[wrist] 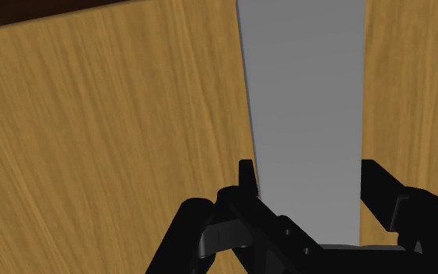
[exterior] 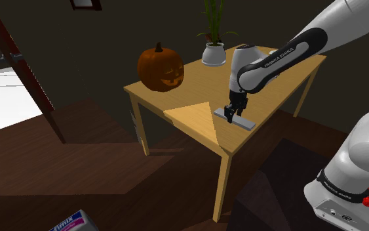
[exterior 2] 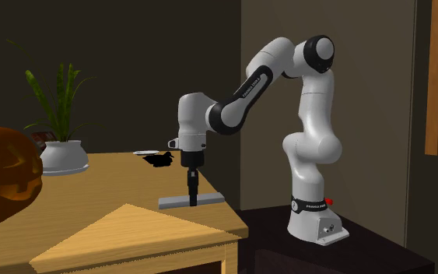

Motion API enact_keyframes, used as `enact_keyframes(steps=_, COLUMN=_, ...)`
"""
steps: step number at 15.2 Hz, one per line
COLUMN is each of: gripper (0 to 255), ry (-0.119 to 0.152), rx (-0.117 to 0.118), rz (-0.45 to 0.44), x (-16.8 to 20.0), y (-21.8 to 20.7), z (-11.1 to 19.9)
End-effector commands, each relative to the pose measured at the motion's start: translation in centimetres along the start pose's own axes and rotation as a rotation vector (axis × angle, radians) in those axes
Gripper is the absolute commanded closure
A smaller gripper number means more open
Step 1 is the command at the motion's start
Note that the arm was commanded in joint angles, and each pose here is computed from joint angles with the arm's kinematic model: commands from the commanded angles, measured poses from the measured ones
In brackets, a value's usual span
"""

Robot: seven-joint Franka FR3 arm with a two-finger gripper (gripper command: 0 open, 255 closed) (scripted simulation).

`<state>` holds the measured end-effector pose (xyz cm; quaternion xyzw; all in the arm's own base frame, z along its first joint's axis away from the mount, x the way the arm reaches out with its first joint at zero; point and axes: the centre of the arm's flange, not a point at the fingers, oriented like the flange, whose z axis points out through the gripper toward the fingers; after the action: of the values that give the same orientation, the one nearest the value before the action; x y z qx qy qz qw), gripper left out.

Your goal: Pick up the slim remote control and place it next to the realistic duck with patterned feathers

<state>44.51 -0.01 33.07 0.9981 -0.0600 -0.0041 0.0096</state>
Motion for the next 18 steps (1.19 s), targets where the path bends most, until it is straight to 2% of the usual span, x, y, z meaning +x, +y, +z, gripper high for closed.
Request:
enact_keyframes(steps=1, gripper=255, ry=0.0, rx=0.0, rz=0.0, x=0.0, y=0.0, z=0.0)
enact_keyframes(steps=4, gripper=255, ry=0.0, rx=0.0, rz=0.0, x=0.0, y=0.0, z=0.0)
enact_keyframes(steps=18, gripper=255, ry=0.0, rx=0.0, rz=0.0, x=-0.1, y=0.2, z=-7.4)
